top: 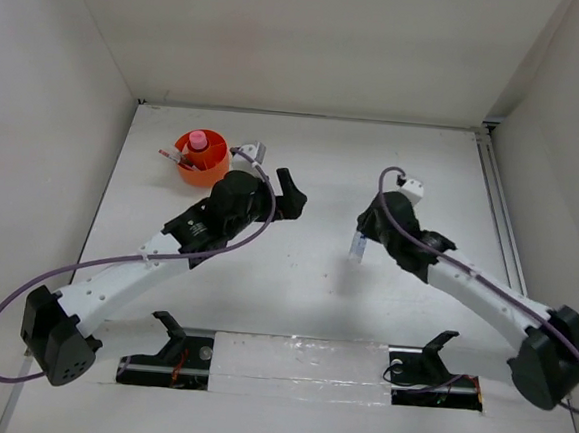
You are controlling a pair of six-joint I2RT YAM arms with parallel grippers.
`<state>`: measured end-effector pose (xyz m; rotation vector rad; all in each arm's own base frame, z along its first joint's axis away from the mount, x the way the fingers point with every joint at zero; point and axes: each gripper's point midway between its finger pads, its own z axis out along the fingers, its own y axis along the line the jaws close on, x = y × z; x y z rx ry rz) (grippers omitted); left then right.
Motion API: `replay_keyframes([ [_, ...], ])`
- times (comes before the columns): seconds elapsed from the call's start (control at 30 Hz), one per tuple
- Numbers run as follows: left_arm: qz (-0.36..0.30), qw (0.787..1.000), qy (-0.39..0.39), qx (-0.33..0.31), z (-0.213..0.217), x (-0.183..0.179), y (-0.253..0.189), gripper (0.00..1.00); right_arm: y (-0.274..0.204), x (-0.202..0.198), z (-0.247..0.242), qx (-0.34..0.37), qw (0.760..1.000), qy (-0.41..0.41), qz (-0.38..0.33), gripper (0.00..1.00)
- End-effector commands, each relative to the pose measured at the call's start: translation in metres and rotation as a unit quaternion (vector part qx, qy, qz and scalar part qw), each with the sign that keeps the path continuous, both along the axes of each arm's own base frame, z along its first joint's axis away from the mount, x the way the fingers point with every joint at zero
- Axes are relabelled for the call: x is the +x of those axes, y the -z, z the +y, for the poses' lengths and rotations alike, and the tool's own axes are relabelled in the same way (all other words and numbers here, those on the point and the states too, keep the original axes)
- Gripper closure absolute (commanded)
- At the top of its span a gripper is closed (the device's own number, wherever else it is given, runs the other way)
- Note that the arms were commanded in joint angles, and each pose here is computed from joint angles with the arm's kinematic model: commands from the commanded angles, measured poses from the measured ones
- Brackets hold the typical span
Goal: Sort the stationery into containers
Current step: Pick up the stationery from the center of the board.
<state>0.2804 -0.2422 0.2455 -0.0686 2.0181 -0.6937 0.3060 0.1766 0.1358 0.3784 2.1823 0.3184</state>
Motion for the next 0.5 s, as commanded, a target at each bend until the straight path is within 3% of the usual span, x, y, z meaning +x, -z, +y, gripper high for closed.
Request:
replay_keyframes([
  [0.0,-0.052,0.989,0.111,-0.079,-0.037,-0.015,-0.034,0.00,-0.082,0.018,-0.011,0.008,0.989,-0.038,-0.144,1.00],
  [0.07,-0.042,0.973,0.196,-0.113,-0.060,-0.034,-0.027,0.00,-0.120,0.017,-0.005,0.031,0.975,-0.072,-0.209,1.00],
  [0.13,-0.076,0.947,0.271,-0.156,-0.082,-0.047,-0.043,0.00,-0.153,0.005,-0.002,0.031,0.954,-0.118,-0.273,1.00],
  [0.3,-0.126,0.908,0.343,-0.203,-0.106,-0.058,-0.061,0.00,-0.214,-0.042,0.032,0.066,0.875,-0.278,-0.391,1.00],
  [0.4,-0.147,0.882,0.388,-0.224,-0.118,-0.069,-0.068,0.00,-0.233,-0.072,0.035,0.072,0.835,-0.328,-0.437,1.00],
  [0.47,-0.175,0.861,0.409,-0.246,-0.122,-0.074,-0.081,0.00,-0.245,-0.085,0.028,0.069,0.821,-0.329,-0.462,1.00],
])
